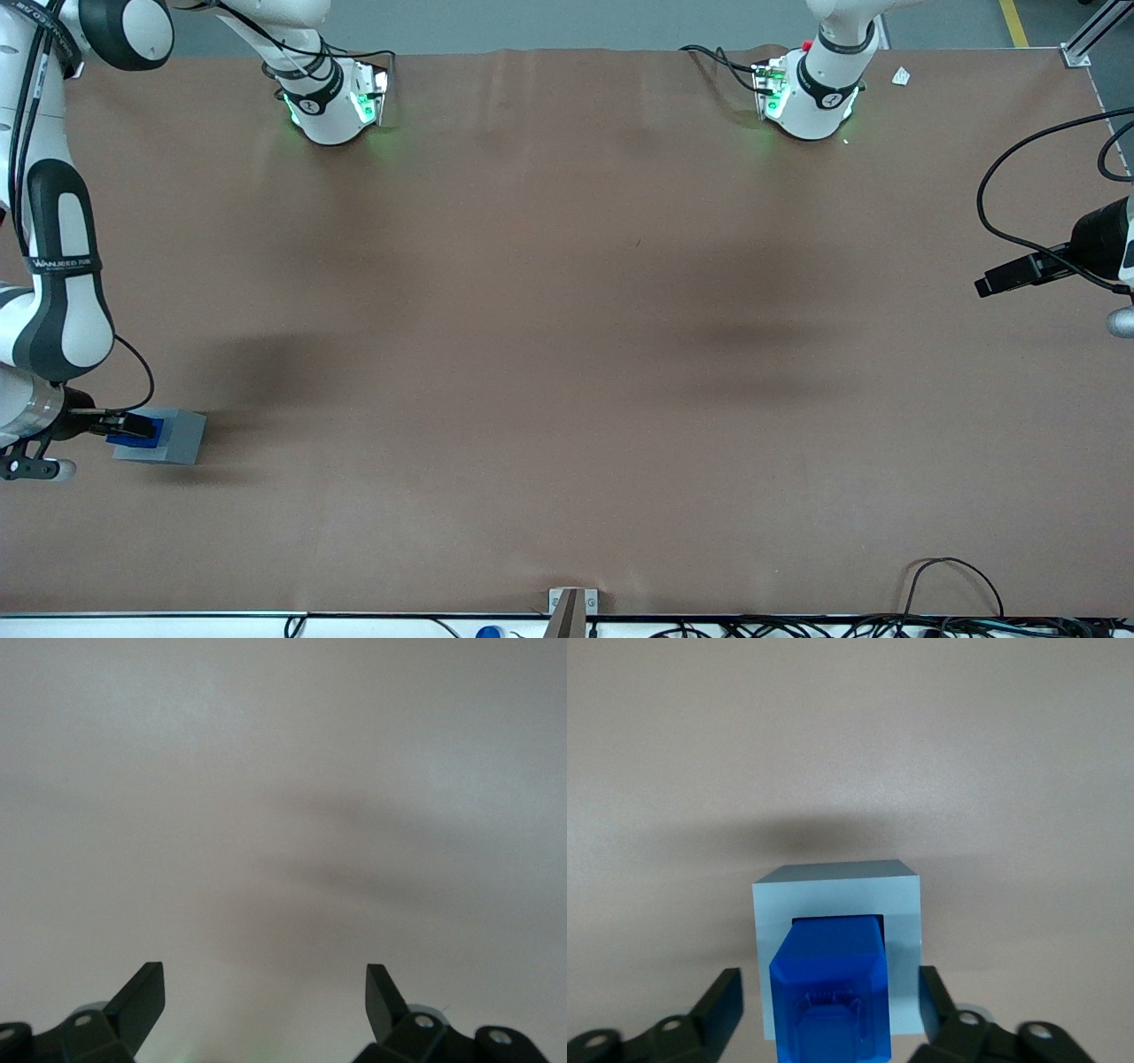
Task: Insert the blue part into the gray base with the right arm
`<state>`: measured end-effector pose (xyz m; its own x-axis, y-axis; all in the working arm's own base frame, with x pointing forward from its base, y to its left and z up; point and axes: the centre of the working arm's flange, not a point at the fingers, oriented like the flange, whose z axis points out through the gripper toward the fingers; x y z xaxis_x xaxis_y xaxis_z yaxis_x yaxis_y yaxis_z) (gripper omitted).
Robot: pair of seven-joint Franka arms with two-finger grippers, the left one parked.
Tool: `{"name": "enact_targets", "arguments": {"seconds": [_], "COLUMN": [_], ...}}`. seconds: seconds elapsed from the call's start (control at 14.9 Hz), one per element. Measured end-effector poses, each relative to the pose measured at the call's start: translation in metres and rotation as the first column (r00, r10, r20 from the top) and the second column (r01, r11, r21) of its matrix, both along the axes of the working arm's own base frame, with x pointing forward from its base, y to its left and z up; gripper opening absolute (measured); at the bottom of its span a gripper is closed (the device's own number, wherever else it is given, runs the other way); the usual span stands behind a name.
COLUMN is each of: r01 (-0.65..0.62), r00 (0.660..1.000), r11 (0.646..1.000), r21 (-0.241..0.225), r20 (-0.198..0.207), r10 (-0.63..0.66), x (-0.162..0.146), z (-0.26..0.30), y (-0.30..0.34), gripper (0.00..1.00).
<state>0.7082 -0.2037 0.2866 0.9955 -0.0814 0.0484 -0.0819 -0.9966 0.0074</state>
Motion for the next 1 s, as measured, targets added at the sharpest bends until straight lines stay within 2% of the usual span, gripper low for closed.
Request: {"name": "enact_targets", "arguments": {"seconds": [0.07,0.2,0.4,0.47,0.6,0.8,1.0], "r01": [0.000,0.002,0.001,-0.001,-0.006,-0.019,-0.043], "r00": [1.000,1.000,1.000,1.000,0.999,0.995,0.994], "r11": [1.000,1.000,1.000,1.000,1.000,0.999,0.998], "r21": [0.000,0.002,0.002,0.006,0.024,0.047,0.056], "r20": [0.001,0.004,0.007,-0.001,-0.047,-0.095,-0.103], "r10": [0.000,-0.002,-0.001,0.001,0.007,0.023,0.048], "x": [0.000,0.001,0.002,0.002,-0.002,-0.011,-0.027], "z": [0.000,0.001,0.004,0.007,0.019,0.066,0.140], "y": [0.000,0.000,0.000,0.002,0.007,0.019,0.040], "gripper": [0.98,1.00,1.00,1.00,1.00,1.00,1.00]}}
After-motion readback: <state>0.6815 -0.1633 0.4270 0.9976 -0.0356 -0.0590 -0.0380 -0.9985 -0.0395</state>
